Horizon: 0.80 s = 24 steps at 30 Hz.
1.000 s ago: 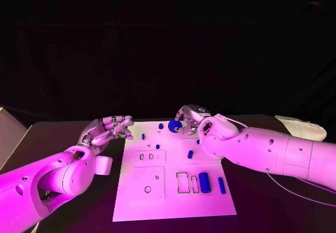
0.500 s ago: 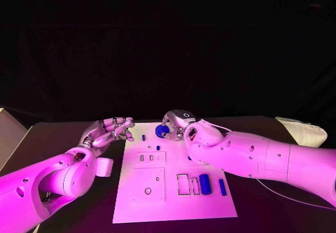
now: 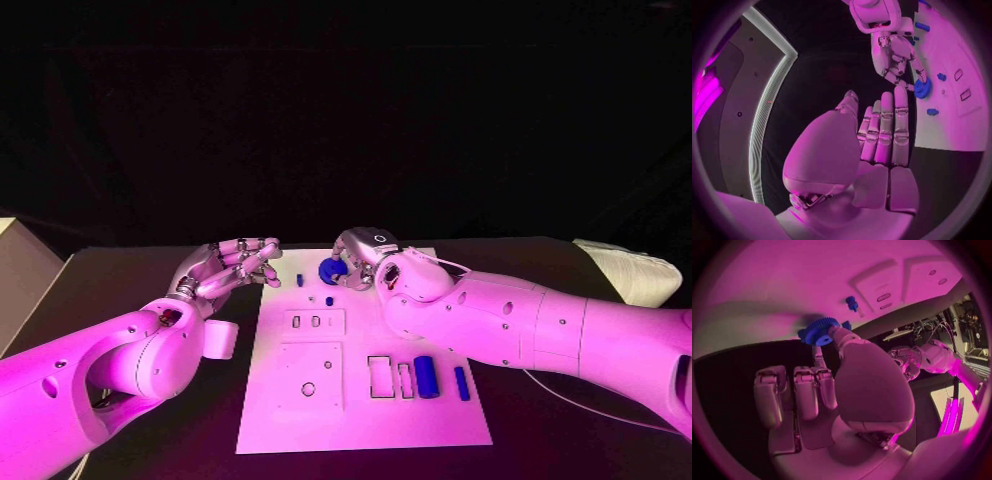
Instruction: Assemble the parts on the task board
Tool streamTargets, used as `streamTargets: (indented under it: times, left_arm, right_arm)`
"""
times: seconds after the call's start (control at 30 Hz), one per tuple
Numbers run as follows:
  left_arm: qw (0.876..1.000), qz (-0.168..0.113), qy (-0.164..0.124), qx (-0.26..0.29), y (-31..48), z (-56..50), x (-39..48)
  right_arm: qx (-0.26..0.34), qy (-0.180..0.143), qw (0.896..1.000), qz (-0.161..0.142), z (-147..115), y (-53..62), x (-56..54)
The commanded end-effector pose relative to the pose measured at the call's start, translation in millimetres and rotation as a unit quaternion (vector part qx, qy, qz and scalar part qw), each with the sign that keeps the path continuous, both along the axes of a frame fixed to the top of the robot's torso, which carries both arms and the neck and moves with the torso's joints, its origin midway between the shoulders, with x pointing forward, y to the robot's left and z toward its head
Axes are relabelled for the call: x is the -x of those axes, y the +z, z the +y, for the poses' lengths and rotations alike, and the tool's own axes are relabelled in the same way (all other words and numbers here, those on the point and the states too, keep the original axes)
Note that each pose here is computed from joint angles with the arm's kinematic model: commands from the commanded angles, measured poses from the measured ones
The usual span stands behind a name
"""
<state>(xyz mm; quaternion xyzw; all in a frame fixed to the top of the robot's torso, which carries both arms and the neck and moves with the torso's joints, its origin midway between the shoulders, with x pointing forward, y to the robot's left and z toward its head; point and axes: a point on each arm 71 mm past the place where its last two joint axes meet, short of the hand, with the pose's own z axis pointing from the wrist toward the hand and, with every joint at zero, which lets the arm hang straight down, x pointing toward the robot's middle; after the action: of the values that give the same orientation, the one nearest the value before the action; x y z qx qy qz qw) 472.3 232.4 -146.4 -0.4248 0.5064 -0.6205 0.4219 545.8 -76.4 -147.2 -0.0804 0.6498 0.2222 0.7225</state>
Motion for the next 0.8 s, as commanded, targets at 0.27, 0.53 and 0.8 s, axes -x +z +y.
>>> streamTargets:
  times: [0.27, 0.53, 0.8]
  left_arm:
    - [1.0, -0.005, -0.009, 0.002, 1.9, -1.9, 1.3]
    - [1.0, -0.005, -0.01, 0.002, 2.0, -2.0, 1.5]
    - [1.0, -0.004, -0.01, 0.002, 2.0, -1.9, 1.5]
  right_arm:
    - [0.014, 0.001, 1.0, -0.005, 5.1, -1.2, -3.7]
    - [0.017, 0.008, 1.0, -0.001, 8.2, -2.0, -5.4]
    - [0.022, 0.004, 1.0, 0.006, 8.3, -3.5, -9.1]
